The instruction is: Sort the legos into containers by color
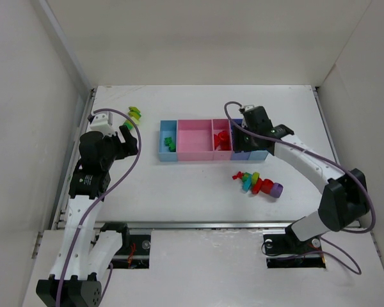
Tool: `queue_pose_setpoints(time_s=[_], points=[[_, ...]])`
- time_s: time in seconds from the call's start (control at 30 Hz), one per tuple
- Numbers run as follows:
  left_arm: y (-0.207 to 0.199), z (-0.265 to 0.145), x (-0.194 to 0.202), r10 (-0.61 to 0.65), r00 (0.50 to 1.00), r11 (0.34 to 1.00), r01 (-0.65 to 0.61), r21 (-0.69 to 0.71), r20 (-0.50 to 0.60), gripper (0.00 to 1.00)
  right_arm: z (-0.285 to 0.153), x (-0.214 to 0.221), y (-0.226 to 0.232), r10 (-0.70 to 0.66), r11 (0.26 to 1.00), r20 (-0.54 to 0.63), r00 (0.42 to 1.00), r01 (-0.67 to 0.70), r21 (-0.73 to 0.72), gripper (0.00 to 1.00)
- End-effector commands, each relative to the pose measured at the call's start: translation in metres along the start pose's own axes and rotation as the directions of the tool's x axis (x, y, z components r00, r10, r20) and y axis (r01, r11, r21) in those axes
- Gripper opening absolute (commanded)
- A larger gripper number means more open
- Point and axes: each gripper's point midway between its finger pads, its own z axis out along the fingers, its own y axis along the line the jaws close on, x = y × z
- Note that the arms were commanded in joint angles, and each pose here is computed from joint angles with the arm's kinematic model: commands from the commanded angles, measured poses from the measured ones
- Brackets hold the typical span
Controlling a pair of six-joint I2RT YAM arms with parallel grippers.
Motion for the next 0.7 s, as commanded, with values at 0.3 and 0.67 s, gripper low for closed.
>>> queue_pose_setpoints(time_s=[0.3, 0.67], points=[[-0.004, 0.000, -0.009, -0.011, 0.999, 1.000, 0.010, 0.023, 0.050, 0.74, 0.037, 0.080, -0.020, 0.055, 0.995, -0.234, 0.971, -0.035, 0.089, 0.58], [0.001, -0.003, -0.010, -0.016, 0.998, 1.000, 0.016, 0.009, 0.064, 0.75, 0.061, 0.094, -0.006, -0.013, 0.998, -0.285, 0.958, 0.031, 0.057, 0.56]])
